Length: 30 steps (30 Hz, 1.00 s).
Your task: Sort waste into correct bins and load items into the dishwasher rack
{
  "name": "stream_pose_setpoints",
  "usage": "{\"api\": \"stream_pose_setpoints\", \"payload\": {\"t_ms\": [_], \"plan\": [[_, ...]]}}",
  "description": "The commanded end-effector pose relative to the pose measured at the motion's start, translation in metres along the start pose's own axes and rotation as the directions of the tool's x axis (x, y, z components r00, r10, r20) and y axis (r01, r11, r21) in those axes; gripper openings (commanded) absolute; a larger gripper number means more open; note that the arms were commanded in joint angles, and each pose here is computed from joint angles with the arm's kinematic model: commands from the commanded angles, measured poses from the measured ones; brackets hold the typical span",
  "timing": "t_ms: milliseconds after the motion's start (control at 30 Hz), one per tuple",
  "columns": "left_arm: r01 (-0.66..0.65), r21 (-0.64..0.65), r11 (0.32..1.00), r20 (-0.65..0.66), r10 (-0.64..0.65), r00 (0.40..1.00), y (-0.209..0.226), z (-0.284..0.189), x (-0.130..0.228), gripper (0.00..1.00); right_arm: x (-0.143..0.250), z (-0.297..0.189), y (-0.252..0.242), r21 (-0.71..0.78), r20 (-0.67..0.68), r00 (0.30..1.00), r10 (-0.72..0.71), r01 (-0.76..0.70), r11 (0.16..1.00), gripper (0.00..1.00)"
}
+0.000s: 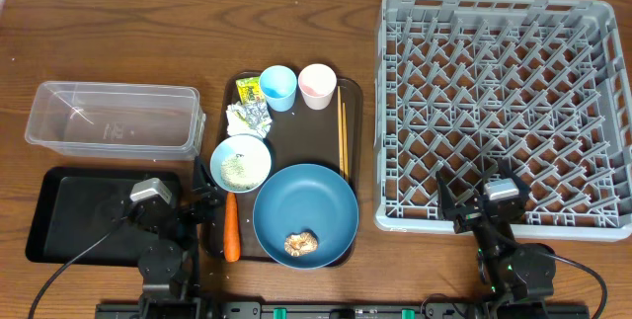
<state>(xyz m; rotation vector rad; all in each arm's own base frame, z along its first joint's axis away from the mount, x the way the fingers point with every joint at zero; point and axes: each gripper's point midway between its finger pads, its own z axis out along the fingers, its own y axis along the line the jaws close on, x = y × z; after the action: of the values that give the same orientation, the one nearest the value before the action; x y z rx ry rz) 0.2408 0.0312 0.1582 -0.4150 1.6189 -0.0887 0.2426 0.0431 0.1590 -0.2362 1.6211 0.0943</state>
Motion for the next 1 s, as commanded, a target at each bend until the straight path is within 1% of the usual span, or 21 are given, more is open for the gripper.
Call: {"api": "stream_pose_setpoints", "payload": {"t_ms": [0, 133, 233, 367, 467, 533, 600, 667, 700, 733, 800, 867, 967], "plan": [[-0.017, -0.012, 1.000, -0.038, 0.017, 0.999, 0.005, 0.002, 0.017, 0.98, 0.001, 0.000, -0.001, 0.003, -0.001, 1.000, 0.011, -0.011, 1.000, 0.99], [-0.017, -0.012, 1.000, -0.038, 0.017, 0.999, 0.005, 0.002, 0.017, 0.98, 0.001, 0.000, -0.006, 0.029, -0.004, 1.000, -0.011, 0.012, 1.000, 0.99], [-0.017, -0.012, 1.000, -0.038, 0.017, 0.999, 0.005, 0.002, 0.017, 0.98, -0.002, 0.000, -0.004, 0.022, 0.010, 1.000, 0.004, -0.004, 1.000, 0.99], [-0.017, -0.012, 1.000, -0.038, 0.017, 0.999, 0.005, 0.002, 0.017, 0.98, -0.009, 0.000, -0.005, 0.020, 0.041, 0.991, 0.128, -0.129, 0.991, 0.99], [-0.017, -0.015, 1.000, -0.037, 0.016, 0.999, 0.006, 0.002, 0.017, 0.98, -0.027, -0.003, -0.006, 0.006, 0.097, 0.968, 0.230, -0.232, 0.973, 0.99], [-0.014, -0.012, 1.000, -0.025, 0.014, 1.000, 0.005, 0.002, 0.014, 0.98, -0.039, -0.005, -0.005, -0.013, 0.112, 0.958, 0.263, -0.263, 0.965, 0.99], [0.018, 0.013, 1.000, 0.029, -0.018, 0.999, -0.001, 0.002, 0.000, 0.98, -0.053, -0.008, 0.003, -0.066, 0.110, 0.957, 0.268, -0.262, 0.963, 0.99], [0.036, 0.056, 0.998, 0.085, -0.040, 0.996, -0.009, 0.001, -0.015, 0.98, -0.059, -0.008, 0.006, -0.081, 0.064, 0.948, 0.313, -0.308, 0.948, 0.99], [0.039, 0.090, 0.995, 0.116, -0.049, 0.992, -0.016, -0.001, -0.025, 0.98, -0.058, -0.006, 0.006, -0.071, 0.014, 0.936, 0.352, -0.350, 0.934, 0.99], [0.040, 0.103, 0.994, 0.130, -0.053, 0.990, -0.020, -0.003, -0.032, 0.98, -0.056, -0.004, 0.006, -0.062, -0.023, 0.926, 0.376, -0.377, 0.924, 0.99], [0.041, 0.130, 0.991, 0.157, -0.062, 0.986, -0.028, -0.009, -0.054, 0.98, -0.054, 0.003, 0.012, -0.063, -0.136, 0.899, 0.416, -0.427, 0.902, 0.99], [0.041, 0.131, 0.991, 0.159, -0.062, 0.985, -0.033, -0.014, -0.070, 0.98, -0.057, 0.014, 0.018, -0.076, -0.223, 0.880, 0.420, -0.445, 0.892, 0.99], [0.021, 0.102, 0.995, 0.081, -0.029, 0.996, -0.040, -0.017, -0.091, 0.98, -0.077, 0.039, 0.022, -0.091, -0.329, 0.853, 0.406, -0.456, 0.885, 0.99]]}}
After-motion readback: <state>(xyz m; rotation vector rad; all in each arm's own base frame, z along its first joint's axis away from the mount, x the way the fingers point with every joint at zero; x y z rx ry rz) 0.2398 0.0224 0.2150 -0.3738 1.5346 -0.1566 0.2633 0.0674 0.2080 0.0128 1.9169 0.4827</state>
